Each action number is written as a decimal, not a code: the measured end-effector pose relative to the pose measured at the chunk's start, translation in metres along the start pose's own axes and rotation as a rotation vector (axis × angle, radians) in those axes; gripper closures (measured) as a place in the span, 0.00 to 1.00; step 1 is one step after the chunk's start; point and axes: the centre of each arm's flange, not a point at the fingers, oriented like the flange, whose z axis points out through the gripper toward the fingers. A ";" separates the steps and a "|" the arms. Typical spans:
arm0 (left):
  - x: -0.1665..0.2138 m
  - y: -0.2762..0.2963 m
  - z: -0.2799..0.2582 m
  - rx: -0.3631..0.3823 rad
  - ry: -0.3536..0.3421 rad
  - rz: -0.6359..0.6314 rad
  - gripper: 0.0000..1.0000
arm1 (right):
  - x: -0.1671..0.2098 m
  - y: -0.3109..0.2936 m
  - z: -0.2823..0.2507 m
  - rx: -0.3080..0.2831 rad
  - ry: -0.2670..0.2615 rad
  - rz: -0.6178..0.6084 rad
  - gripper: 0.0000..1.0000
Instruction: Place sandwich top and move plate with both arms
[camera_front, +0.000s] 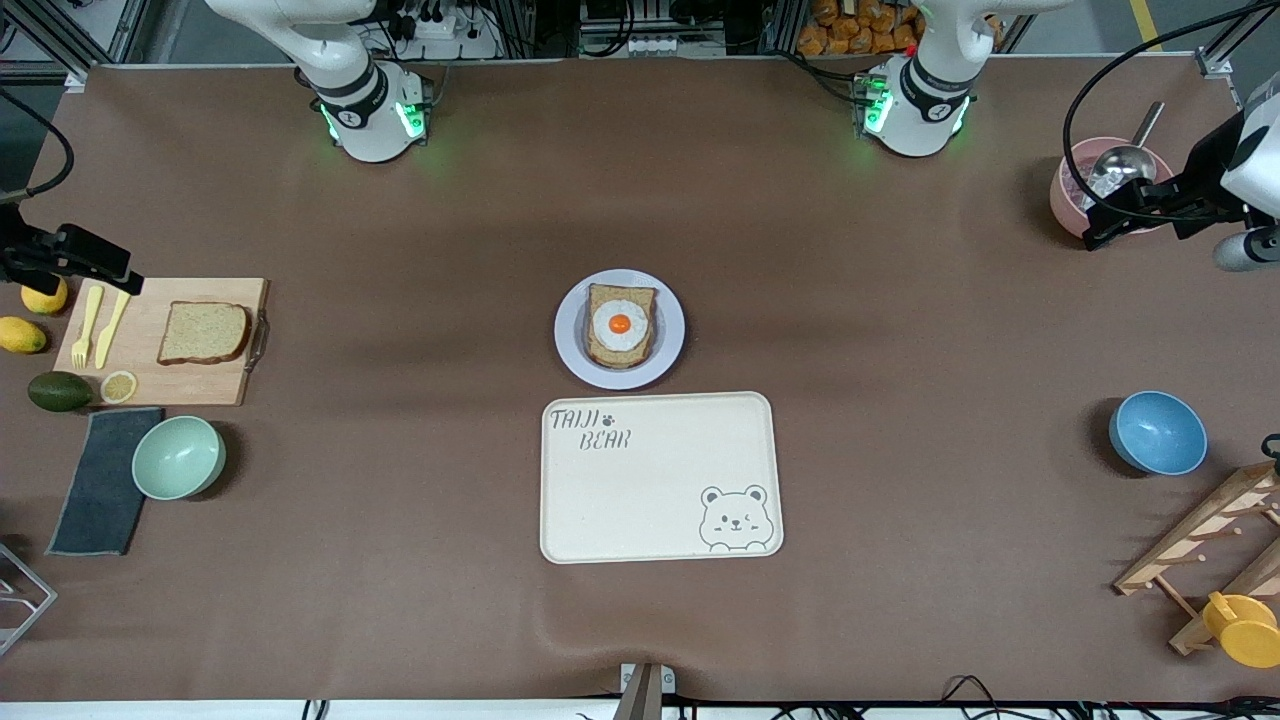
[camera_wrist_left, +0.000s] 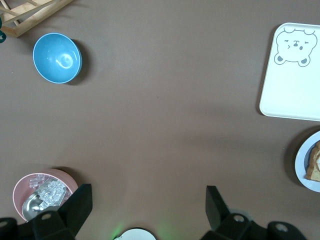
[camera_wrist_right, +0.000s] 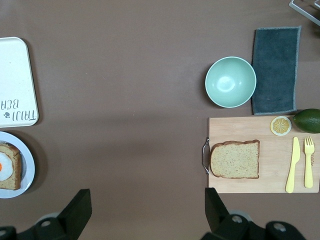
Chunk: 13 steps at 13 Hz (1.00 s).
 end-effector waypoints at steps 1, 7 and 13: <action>0.000 -0.001 0.000 0.000 0.000 -0.001 0.00 | 0.000 0.001 0.001 0.000 -0.007 0.003 0.00; 0.000 -0.002 0.000 0.000 -0.001 -0.004 0.00 | -0.001 0.020 0.010 0.002 -0.047 0.039 0.00; 0.000 -0.003 0.000 0.000 -0.001 -0.005 0.00 | 0.019 0.059 0.063 0.006 -0.128 0.100 0.00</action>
